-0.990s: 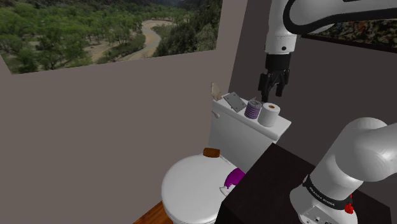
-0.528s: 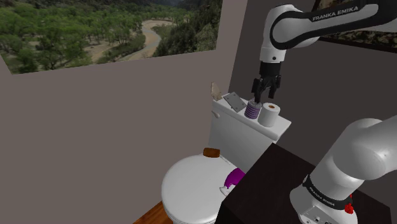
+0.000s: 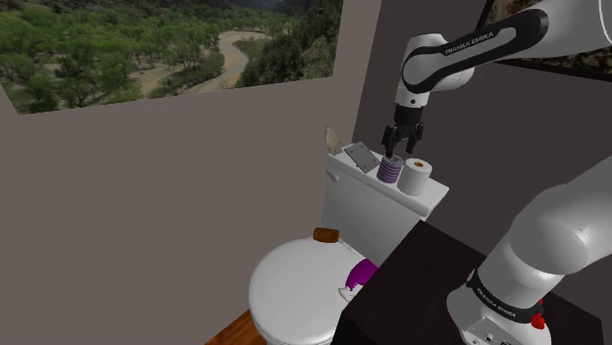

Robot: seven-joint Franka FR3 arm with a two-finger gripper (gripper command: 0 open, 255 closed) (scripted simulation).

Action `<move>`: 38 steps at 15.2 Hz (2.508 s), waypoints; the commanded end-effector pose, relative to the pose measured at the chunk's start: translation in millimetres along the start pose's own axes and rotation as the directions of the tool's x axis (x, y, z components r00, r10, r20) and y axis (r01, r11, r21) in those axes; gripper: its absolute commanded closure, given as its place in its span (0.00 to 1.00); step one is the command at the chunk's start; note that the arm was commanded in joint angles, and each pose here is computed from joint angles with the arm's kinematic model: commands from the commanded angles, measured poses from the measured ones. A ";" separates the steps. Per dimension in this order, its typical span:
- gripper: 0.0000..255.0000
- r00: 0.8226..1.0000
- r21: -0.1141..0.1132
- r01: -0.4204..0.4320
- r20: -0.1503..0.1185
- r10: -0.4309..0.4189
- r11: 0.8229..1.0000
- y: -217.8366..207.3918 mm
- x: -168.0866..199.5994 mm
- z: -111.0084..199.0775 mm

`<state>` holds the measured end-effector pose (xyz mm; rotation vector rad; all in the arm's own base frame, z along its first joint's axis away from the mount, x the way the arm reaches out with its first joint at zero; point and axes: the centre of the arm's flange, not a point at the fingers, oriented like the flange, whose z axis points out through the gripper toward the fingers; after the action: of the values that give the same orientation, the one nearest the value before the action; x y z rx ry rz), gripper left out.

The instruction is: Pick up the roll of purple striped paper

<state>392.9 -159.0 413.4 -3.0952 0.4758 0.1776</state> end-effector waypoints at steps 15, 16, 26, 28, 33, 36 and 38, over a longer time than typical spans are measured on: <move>0.00 0.987 0.036 -0.126 -0.097 0.129 0.991 136.2 129.5 77.2; 0.00 0.985 0.039 -0.134 -0.103 0.137 0.990 145.2 137.2 81.8; 0.00 0.980 0.047 -0.154 -0.118 0.159 0.987 169.5 162.2 131.0; 0.00 0.980 0.047 -0.154 -0.118 0.159 0.987 169.4 162.5 134.0; 1.00 0.980 0.047 -0.154 -0.118 0.159 0.987 169.3 161.5 134.3; 1.00 0.980 0.047 -0.154 -0.118 0.159 0.987 169.4 161.3 134.4; 1.00 0.980 0.047 -0.154 -0.118 0.159 0.987 169.4 162.5 134.0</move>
<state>481.1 -366.5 265.6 -3.0441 0.7180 -0.0245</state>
